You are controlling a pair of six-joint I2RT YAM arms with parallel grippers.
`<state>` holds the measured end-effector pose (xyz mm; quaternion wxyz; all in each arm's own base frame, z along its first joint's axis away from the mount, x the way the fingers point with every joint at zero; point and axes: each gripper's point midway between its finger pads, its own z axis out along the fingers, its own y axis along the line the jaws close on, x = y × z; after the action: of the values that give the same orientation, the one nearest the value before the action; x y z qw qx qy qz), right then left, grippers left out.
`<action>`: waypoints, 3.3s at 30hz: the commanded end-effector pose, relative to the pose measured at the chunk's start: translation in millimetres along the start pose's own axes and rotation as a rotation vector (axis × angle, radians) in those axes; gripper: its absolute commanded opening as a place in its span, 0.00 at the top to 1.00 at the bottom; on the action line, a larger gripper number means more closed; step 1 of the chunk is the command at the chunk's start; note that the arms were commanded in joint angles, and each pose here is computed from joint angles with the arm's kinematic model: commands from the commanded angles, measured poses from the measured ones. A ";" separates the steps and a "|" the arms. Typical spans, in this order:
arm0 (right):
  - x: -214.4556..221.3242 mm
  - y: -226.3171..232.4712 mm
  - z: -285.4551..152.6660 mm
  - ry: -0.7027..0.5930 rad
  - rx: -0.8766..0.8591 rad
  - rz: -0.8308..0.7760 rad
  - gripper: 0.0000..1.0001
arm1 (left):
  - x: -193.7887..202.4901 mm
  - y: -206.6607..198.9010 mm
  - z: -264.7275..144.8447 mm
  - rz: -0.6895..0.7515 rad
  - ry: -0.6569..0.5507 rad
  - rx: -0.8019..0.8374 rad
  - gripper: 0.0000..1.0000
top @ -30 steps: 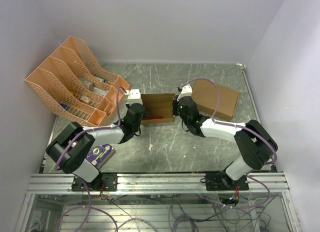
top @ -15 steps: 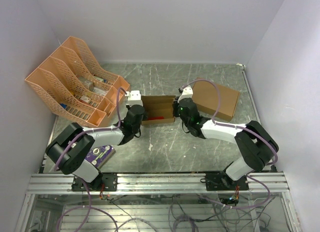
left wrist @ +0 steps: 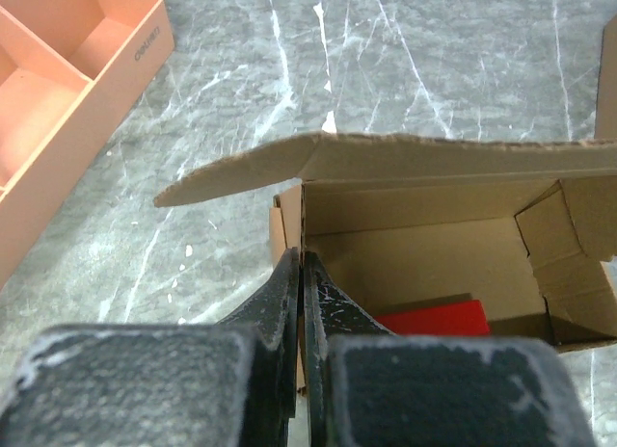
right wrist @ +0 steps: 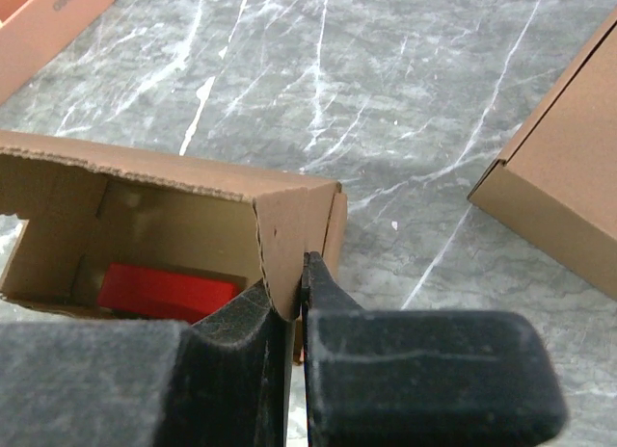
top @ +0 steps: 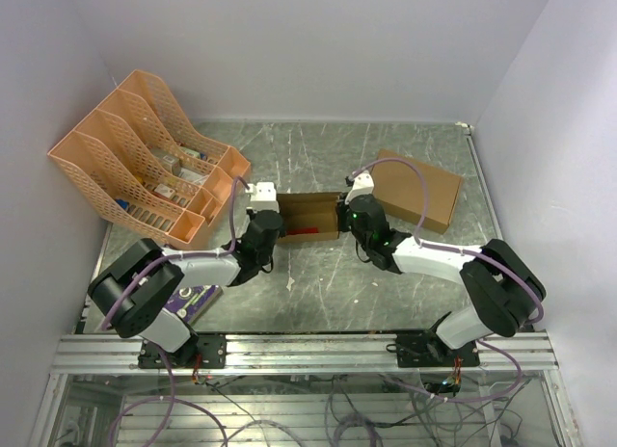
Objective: Fold the paper box
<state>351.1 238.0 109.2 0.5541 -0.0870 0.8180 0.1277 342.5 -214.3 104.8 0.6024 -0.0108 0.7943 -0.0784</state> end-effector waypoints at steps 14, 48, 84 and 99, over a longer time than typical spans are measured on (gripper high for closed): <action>19.7 1.9 -12.6 0.058 -0.051 -0.071 0.91 | 16.8 -2.0 -13.1 -0.018 0.017 -0.011 0.92; 31.7 -4.9 -18.2 0.106 -0.056 -0.126 0.71 | 18.0 1.7 -36.5 -0.035 0.046 0.038 0.70; 44.8 -16.8 -74.7 0.306 -0.250 -0.300 0.43 | -111.6 -69.1 -150.0 -0.046 0.068 0.624 0.43; -87.6 43.5 -140.2 0.144 -0.915 -0.557 0.56 | -163.5 -55.5 -67.3 -0.230 0.144 0.679 0.44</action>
<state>239.2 228.2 203.4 0.3881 -0.5148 0.7092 0.2852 317.0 -227.9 287.6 0.5371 0.0824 0.7612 -0.3539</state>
